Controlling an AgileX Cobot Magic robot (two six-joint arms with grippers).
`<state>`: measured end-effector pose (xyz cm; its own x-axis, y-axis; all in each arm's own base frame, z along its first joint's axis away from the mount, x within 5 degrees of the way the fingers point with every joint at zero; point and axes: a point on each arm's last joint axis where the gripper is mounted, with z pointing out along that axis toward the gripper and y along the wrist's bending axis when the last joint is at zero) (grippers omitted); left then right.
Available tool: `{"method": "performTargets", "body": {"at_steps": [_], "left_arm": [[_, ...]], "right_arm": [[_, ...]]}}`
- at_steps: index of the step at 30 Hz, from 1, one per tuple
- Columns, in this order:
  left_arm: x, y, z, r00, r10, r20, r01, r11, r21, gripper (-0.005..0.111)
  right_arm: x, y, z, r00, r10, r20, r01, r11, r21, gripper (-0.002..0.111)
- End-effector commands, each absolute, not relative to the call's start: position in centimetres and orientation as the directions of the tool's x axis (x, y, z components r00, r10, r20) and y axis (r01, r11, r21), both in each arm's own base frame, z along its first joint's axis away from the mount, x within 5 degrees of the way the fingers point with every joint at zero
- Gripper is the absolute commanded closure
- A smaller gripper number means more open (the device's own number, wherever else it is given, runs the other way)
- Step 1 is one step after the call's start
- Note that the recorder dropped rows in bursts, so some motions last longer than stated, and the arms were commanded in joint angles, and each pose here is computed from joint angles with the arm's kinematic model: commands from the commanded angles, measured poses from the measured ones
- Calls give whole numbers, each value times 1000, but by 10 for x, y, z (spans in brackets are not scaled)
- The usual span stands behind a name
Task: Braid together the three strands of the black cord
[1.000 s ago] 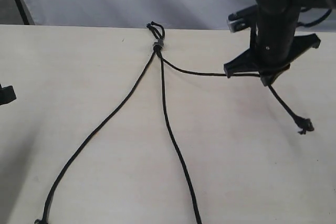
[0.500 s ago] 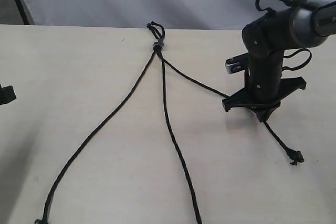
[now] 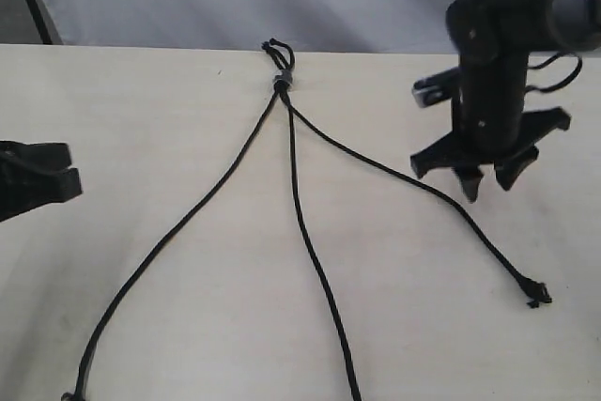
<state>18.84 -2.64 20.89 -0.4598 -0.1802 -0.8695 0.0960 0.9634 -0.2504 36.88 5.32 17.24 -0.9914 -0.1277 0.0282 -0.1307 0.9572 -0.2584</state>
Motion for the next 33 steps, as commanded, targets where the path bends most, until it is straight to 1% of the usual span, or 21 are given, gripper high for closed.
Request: {"method": "performTargets", "body": {"at_steps": [1, 2, 4, 6, 8, 10, 13, 16, 17, 20, 22, 28, 33], "left_arm": [[196, -67, 224, -498, -99, -861, 285, 919, -271, 88], [199, -79, 227, -514, -90, -853, 312, 907, -283, 82], [205, -100, 230, -546, -57, -836, 353, 889, -291, 72], [212, -124, 231, -573, 8, -819, 397, 877, -269, 64], [221, -151, 229, -606, 92, -790, 419, 881, -219, 62], [228, -176, 223, -653, 180, -736, 404, 904, -138, 62], [239, -208, 220, -726, 237, -645, 337, 941, -34, 62], [250, -236, 212, -785, 287, -549, 329, 944, 23, 62], [255, -244, 208, -812, 284, -510, 325, 946, 9, 62], [266, -268, 188, -855, 318, -410, 364, 931, -38, 62], [272, -281, 177, -875, 323, -359, 369, 927, -63, 62], [286, -296, 144, -916, 330, -229, 339, 941, -2, 62], [290, -300, 128, -924, 321, -209, 328, 945, 1, 62]], "right_arm": [[352, 38, 259, -965, -186, -185, -111, 929, -352, 106], [348, 35, 274, -955, -174, -241, -76, 926, -370, 108], [334, 28, 307, -924, -138, -356, 11, 922, -387, 108], [321, 25, 330, -895, -122, -428, 51, 927, -371, 108], [312, 24, 343, -878, -111, -465, 67, 935, -350, 108], [304, 23, 350, -872, -102, -480, 75, 939, -336, 108], [297, 22, 346, -881, -100, -463, 69, 940, -334, 108], [297, 22, 335, -892, -108, -439, 53, 939, -340, 108], [297, 22, 332, -894, -111, -434, 49, 939, -341, 108], [297, 23, 323, -891, -125, -436, 33, 941, -337, 108], [296, 24, 321, -896, -120, -428, 31, 944, -328, 108], [295, 27, 319, -900, -96, -425, 33, 957, -288, 108], [296, 27, 319, -899, -97, -426, 33, 957, -288, 108]]}}
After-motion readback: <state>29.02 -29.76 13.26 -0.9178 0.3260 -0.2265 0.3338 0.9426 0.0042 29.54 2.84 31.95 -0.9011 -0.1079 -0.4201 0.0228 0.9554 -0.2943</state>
